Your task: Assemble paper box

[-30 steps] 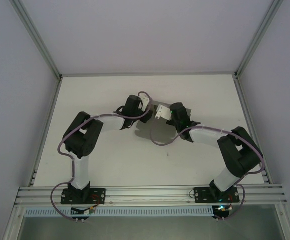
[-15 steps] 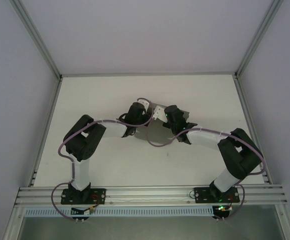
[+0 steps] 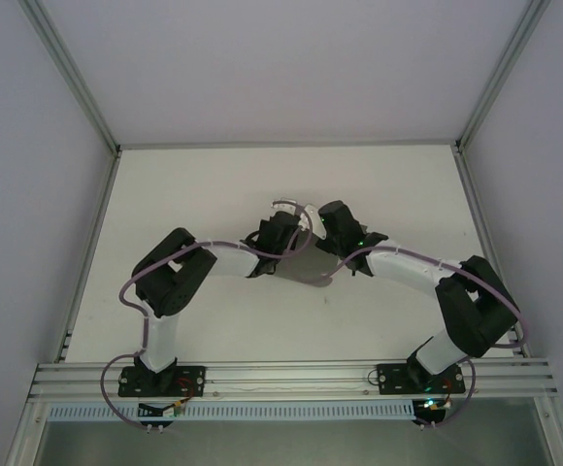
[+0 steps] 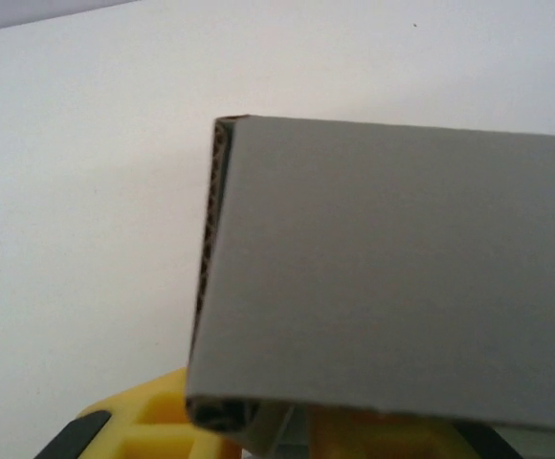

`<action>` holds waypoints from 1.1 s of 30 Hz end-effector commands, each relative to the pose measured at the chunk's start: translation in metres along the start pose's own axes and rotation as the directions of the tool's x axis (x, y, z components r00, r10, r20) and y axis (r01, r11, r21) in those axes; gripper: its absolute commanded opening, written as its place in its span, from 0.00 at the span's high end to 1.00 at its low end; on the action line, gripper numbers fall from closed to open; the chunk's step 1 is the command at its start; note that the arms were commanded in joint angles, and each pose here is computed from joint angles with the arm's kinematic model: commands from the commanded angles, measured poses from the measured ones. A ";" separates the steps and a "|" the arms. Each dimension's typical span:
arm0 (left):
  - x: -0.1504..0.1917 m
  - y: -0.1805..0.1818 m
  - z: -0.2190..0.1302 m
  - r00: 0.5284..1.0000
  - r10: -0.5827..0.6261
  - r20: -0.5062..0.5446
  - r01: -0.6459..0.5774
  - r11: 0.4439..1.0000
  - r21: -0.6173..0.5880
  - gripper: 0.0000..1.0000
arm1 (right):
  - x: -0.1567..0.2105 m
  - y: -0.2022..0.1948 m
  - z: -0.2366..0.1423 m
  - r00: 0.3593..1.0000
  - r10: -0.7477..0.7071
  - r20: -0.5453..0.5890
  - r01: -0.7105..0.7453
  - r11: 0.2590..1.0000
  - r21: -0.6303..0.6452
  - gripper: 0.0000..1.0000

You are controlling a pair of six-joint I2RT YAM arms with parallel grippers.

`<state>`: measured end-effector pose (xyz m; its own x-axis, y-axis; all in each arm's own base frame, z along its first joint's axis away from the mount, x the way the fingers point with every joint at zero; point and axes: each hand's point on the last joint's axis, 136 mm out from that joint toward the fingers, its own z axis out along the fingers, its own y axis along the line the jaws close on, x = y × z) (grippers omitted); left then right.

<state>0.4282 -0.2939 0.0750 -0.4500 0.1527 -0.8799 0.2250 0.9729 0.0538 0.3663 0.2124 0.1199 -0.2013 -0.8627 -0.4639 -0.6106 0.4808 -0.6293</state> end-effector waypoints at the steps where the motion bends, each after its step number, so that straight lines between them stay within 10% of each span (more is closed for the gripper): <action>1: -0.007 -0.024 -0.003 1.000 -0.016 0.020 0.015 0.999 0.045 0.81 | 0.010 0.038 0.009 0.999 -0.007 -0.038 0.002 0.991 -0.131 1.00; 13: 0.003 -0.004 0.004 0.999 -0.007 -0.041 0.003 0.995 -0.096 1.00 | -0.007 0.006 0.010 0.992 0.122 0.006 -0.122 0.990 -0.070 0.99; 26: 0.021 -0.006 -0.011 0.970 -0.135 -0.200 0.177 0.962 0.207 1.00 | 0.014 -0.059 -0.044 0.917 0.389 0.087 -0.388 0.921 -0.029 0.01; 33: 0.000 0.006 -0.019 0.890 -0.325 -0.320 0.441 0.796 0.415 1.00 | 0.020 -0.044 -0.080 0.794 0.605 0.053 -0.570 0.773 -0.279 0.00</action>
<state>0.4252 -0.2724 0.0700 -0.6800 -0.0705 -0.7298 0.2936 0.8859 -0.3591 0.3560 0.1464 0.2032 -0.3800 -0.4775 -0.7922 -0.4932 0.8291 -0.2632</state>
